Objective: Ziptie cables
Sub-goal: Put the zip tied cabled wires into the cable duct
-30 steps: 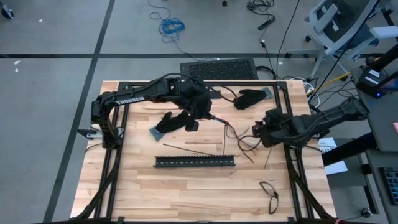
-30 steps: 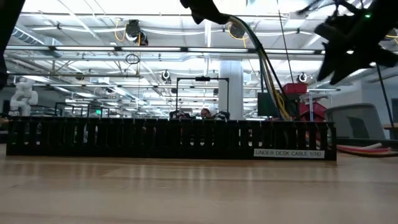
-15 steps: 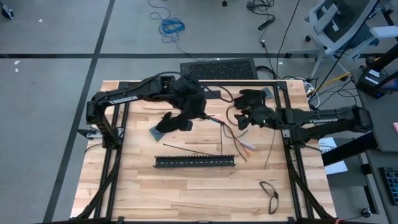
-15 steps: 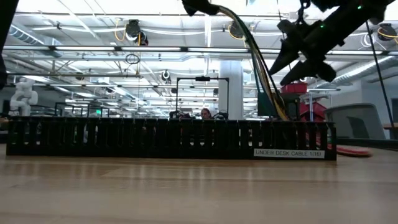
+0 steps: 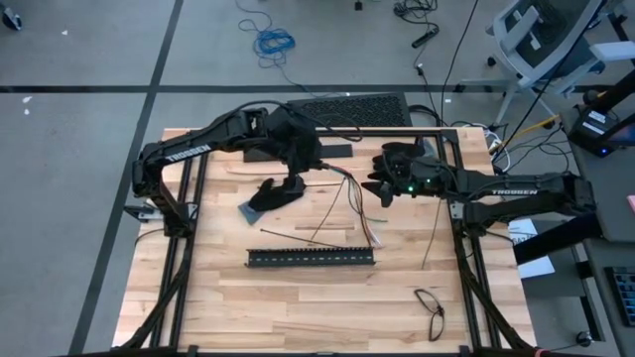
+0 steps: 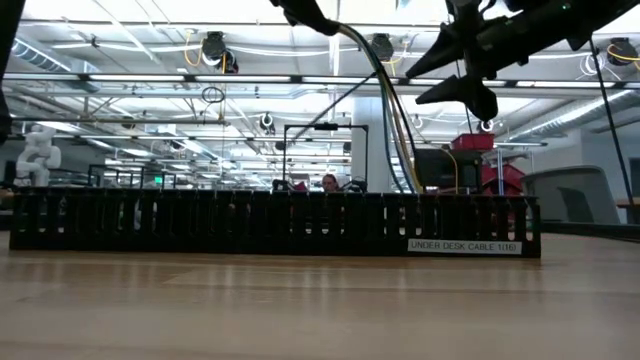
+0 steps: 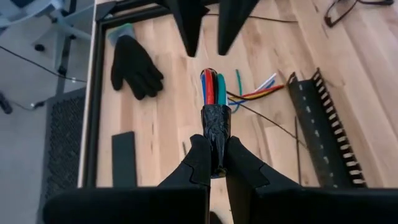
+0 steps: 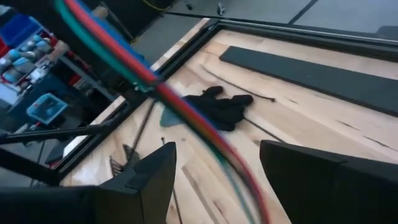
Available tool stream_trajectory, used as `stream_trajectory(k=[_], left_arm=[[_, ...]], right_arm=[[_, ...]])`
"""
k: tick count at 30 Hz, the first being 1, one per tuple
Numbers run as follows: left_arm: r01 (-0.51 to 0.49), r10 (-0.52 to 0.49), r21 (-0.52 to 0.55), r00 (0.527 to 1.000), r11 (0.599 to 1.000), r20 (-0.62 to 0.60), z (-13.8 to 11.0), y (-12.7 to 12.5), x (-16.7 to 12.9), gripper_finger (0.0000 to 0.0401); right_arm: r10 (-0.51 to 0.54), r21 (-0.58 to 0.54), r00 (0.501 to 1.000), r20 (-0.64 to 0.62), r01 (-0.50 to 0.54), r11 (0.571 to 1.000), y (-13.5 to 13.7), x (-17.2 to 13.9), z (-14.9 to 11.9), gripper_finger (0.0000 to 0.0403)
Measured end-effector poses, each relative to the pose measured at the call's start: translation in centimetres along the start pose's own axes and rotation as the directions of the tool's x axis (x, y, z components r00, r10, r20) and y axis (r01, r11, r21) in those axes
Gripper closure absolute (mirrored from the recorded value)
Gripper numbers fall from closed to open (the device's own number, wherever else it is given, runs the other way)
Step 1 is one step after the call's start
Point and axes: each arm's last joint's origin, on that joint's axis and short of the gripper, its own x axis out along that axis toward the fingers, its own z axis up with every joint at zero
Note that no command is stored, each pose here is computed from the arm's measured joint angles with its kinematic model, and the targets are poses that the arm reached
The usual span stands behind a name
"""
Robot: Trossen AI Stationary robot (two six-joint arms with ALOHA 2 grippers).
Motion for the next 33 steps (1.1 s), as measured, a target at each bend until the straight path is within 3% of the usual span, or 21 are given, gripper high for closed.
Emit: stream_trajectory(k=[5,14,21,28,33], left_arm=[[-0.055,0.055,0.018,0.998,0.998,0.025,0.3,0.3,0.0,0.0379],[-0.065,0.064,0.016,0.997,0.998,0.048,0.6,0.4,0.0,0.0379],[-0.065,0.064,0.014,0.996,0.998,0.054,0.5,0.2,-0.7,0.0379],[-0.062,0.061,0.015,0.997,0.998,0.050,0.5,0.2,-0.8,0.0379],[-0.062,0.061,0.022,0.997,0.998,0.050,0.5,0.1,-0.8,0.0379]], right_arm=[[0.012,-0.041,0.999,-0.032,-0.013,0.999,0.4,0.9,-0.7,0.0174],[-0.012,-0.096,0.998,-0.063,0.006,0.995,0.0,4.0,-1.9,0.0174],[-0.047,-0.187,0.998,-0.049,0.037,0.982,-0.6,3.8,-1.5,0.0174],[-0.134,-0.354,0.991,0.016,0.131,0.926,-0.6,3.7,-0.6,0.0174],[-0.120,-0.363,0.992,0.024,0.121,0.924,0.3,3.6,0.5,0.0174]])
